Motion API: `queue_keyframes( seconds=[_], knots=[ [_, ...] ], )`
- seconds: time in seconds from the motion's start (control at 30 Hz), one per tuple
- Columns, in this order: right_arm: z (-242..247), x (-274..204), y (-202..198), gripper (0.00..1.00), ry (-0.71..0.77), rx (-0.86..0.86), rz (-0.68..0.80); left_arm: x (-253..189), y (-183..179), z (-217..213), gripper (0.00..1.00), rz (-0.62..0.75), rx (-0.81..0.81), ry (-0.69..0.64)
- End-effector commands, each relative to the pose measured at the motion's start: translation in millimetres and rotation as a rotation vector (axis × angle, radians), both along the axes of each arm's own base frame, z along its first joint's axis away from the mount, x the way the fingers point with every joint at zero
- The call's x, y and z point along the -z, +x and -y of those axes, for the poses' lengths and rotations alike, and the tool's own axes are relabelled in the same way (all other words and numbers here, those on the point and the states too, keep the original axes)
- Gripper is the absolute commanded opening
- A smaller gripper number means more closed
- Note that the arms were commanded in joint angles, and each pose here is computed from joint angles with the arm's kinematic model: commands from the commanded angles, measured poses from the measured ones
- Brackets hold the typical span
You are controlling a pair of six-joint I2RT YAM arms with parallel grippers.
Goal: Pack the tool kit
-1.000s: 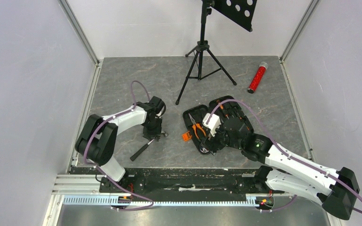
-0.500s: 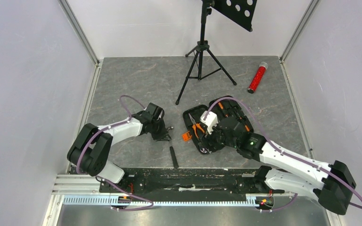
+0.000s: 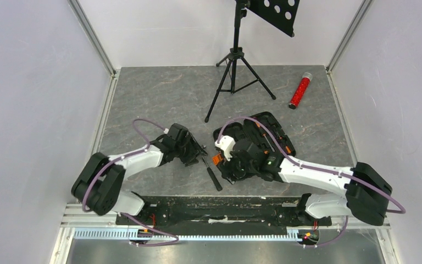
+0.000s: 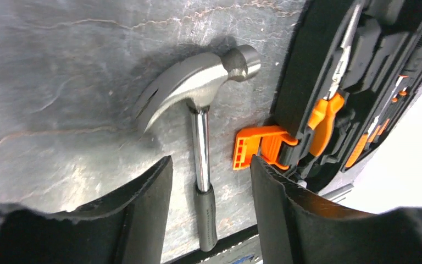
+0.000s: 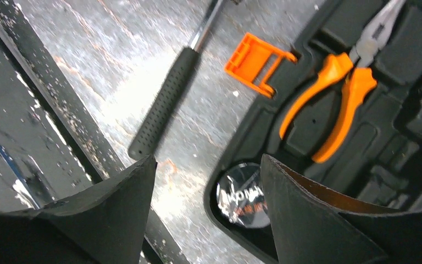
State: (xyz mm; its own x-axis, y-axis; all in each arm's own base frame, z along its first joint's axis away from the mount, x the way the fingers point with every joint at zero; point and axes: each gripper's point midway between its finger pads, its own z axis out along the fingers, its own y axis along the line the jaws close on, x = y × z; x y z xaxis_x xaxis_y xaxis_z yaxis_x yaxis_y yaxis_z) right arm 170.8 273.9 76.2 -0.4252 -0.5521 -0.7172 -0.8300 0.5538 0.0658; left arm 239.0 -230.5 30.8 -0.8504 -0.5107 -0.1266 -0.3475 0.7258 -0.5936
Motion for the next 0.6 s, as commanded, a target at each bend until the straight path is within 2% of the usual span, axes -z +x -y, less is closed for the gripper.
queue_keyframes(
  seconds=[0.0,0.13,0.23,0.3,0.43,0.57],
  knots=[
    [-37.6,-28.0,13.1,0.71,0.058,0.023,0.056,-42.2,12.4,-17.4,0.62,0.151,-0.077,0.029],
    [-57.9,-25.3,18.6,0.62,0.011,0.042,0.053,-97.0,22.2,-55.6,0.65,0.361,-0.129,0.153],
    [-67.5,-14.7,20.5,0.54,-0.056,0.059,0.040,-140.9,22.4,-100.7,0.65,0.528,-0.179,0.318],
    [-73.8,-7.2,19.1,0.50,-0.091,0.063,0.023,-166.7,18.5,-133.6,0.74,0.614,-0.244,0.429],
    [-78.7,9.9,16.7,0.43,-0.153,0.087,-0.012,-213.9,6.1,-191.7,0.80,0.793,-0.372,0.614],
    [-79.8,22.3,13.2,0.40,-0.199,0.094,-0.038,-242.7,-4.1,-228.3,0.84,0.909,-0.472,0.744]
  ],
)
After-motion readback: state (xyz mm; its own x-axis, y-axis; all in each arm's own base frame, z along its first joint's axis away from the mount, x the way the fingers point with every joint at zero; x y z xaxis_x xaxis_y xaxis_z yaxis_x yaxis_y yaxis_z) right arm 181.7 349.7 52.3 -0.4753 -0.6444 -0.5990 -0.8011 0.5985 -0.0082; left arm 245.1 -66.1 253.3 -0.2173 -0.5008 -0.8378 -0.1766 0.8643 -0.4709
